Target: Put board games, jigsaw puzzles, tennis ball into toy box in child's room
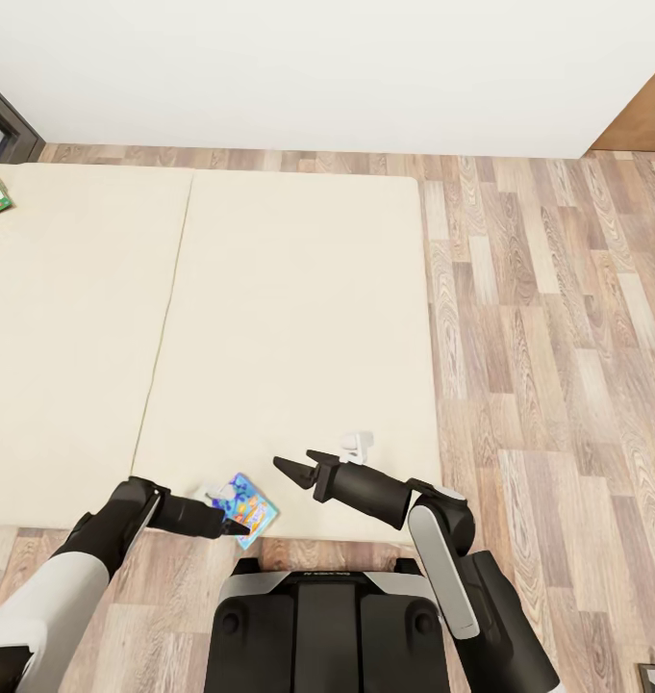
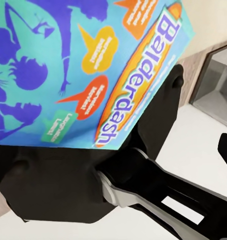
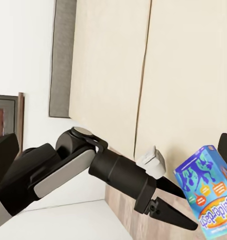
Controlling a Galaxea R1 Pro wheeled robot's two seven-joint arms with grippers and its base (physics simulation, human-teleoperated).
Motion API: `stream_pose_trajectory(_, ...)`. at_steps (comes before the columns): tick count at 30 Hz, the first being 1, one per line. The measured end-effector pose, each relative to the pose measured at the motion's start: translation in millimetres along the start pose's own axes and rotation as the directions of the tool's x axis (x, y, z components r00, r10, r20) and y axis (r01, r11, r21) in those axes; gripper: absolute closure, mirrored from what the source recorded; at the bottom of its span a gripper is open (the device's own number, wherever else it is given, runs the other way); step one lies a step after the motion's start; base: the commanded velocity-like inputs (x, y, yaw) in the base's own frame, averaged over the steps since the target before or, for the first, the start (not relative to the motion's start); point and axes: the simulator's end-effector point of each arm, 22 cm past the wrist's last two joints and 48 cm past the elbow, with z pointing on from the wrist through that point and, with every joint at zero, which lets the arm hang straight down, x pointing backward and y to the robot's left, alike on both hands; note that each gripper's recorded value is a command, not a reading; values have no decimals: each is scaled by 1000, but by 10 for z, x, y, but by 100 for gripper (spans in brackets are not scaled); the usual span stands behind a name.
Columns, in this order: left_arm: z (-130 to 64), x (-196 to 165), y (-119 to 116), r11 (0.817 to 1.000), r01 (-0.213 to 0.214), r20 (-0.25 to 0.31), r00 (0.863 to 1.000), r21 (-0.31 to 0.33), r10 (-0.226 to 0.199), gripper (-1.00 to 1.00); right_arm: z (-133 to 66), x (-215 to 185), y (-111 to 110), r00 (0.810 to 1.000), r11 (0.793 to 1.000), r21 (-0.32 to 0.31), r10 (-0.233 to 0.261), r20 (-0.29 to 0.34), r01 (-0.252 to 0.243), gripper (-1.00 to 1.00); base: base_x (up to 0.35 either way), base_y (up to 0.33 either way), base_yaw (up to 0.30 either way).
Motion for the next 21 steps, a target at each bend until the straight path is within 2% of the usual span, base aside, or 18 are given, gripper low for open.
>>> stream_pose_trajectory(5,-18,-40,-2,1000,-8,9,1000,-3,8,-100,-8,-1,-4,1000,1000,-1,0,0,0,-100,0,0,0)
stream_pose_trajectory(11,-122,-226,-26,1000,-30,55,998,-7,31,-100,-10,-2,-4,1000,1000,-2,1,0,-1,-100,0,0,0)
stream_pose_trajectory(15,-213,-352,-18,1000,-23,98,995,-6,23,-100,-10,-2,-4,1000,1000,-2,1,0,-1,-100,0,0,0)
stream_pose_trajectory(21,-257,-415,-18,1000,-16,121,993,-4,17,-100,-10,-1,-3,1000,1000,-2,1,0,-1,-100,0,0,0)
